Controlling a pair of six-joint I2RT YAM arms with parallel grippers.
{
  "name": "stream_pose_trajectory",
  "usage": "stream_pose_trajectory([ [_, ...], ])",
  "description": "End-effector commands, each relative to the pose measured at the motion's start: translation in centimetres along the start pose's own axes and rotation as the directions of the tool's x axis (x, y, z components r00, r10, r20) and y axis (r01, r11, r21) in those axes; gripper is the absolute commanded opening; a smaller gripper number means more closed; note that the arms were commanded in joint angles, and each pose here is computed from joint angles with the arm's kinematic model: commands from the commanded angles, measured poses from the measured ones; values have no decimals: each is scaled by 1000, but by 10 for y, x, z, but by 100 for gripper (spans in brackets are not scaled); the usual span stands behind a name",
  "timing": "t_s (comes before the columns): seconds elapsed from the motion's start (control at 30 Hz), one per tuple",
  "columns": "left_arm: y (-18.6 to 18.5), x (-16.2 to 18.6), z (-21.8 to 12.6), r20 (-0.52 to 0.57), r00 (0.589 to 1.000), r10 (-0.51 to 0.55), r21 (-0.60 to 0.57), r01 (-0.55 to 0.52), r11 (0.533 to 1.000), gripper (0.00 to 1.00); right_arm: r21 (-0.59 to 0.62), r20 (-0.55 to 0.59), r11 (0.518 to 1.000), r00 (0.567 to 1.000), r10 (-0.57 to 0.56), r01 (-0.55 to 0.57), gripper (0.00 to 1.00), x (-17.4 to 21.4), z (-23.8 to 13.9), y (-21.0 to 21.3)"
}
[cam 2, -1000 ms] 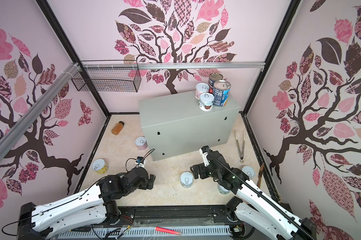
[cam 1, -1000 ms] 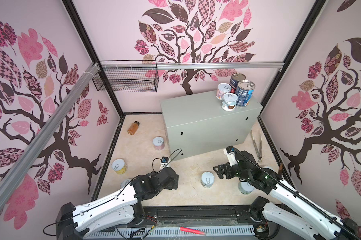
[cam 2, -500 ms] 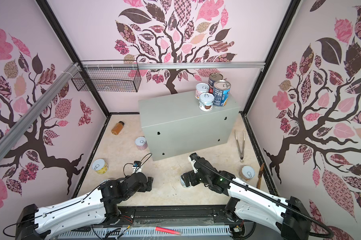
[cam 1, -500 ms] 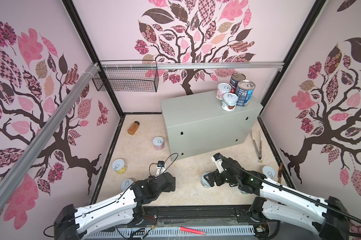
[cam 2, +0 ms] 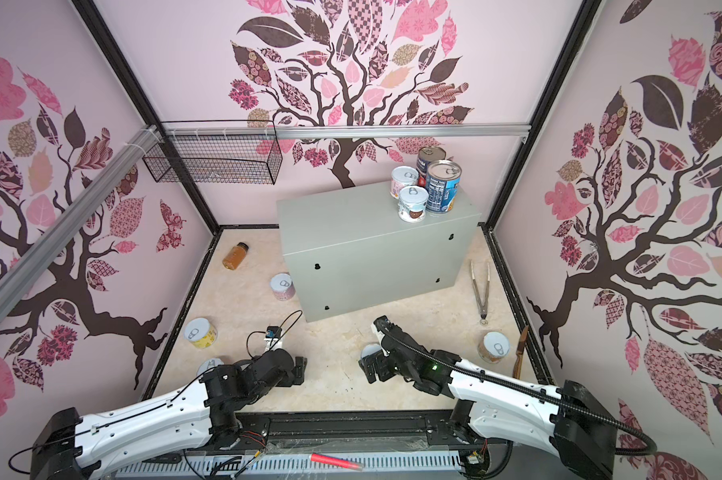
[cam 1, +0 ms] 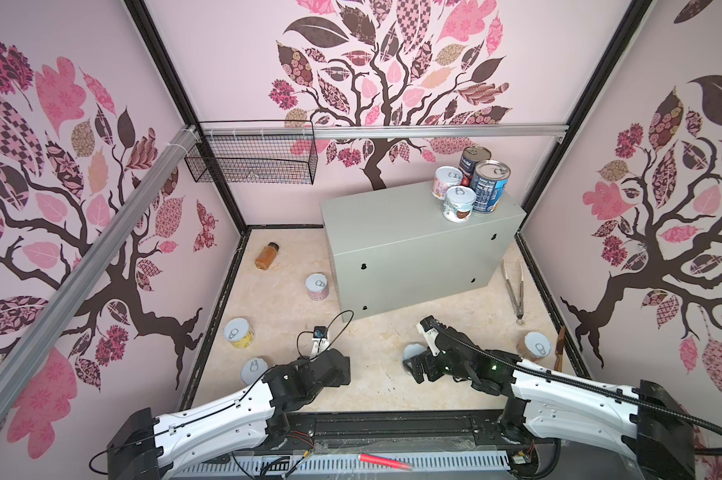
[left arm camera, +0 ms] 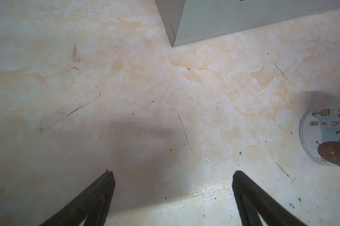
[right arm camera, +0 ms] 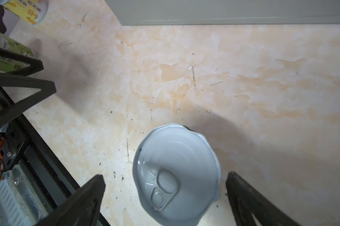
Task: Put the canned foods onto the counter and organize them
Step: 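Swing the right gripper down to the table toward a pale blue-green can, then close the right gripper around the pale blue-green pull-tab can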
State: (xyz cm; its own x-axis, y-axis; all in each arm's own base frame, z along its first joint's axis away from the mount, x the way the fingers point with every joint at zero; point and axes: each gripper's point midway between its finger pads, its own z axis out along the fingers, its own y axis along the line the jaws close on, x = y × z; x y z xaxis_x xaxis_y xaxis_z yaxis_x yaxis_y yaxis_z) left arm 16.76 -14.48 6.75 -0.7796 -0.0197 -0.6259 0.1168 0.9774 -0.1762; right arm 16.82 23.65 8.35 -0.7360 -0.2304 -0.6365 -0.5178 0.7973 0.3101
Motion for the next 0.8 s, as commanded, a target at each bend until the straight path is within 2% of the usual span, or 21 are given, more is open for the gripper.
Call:
stream_pose_trajectory([
  [0.0, 3, 4, 3, 4, 1000, -8, -1, 8, 1000, 98, 16, 11, 1000, 1000, 22, -22, 100, 5, 7, -2],
  [0.2, 4, 3, 1, 12, 1000, -18, 5, 18, 1000, 98, 13, 39, 1000, 999, 22, -23, 100, 7, 14, -4],
  [0.47, 8, 2, -2, 33, 999, -40, 8, 39, 999, 98, 28, 85, 999, 995, -44, 42, 100, 20, 27, -4],
  [0.77, 11, 0, -4, 50, 997, -55, 14, 54, 998, 98, 38, 216, 996, 973, -85, 79, 96, 15, 27, -3],
])
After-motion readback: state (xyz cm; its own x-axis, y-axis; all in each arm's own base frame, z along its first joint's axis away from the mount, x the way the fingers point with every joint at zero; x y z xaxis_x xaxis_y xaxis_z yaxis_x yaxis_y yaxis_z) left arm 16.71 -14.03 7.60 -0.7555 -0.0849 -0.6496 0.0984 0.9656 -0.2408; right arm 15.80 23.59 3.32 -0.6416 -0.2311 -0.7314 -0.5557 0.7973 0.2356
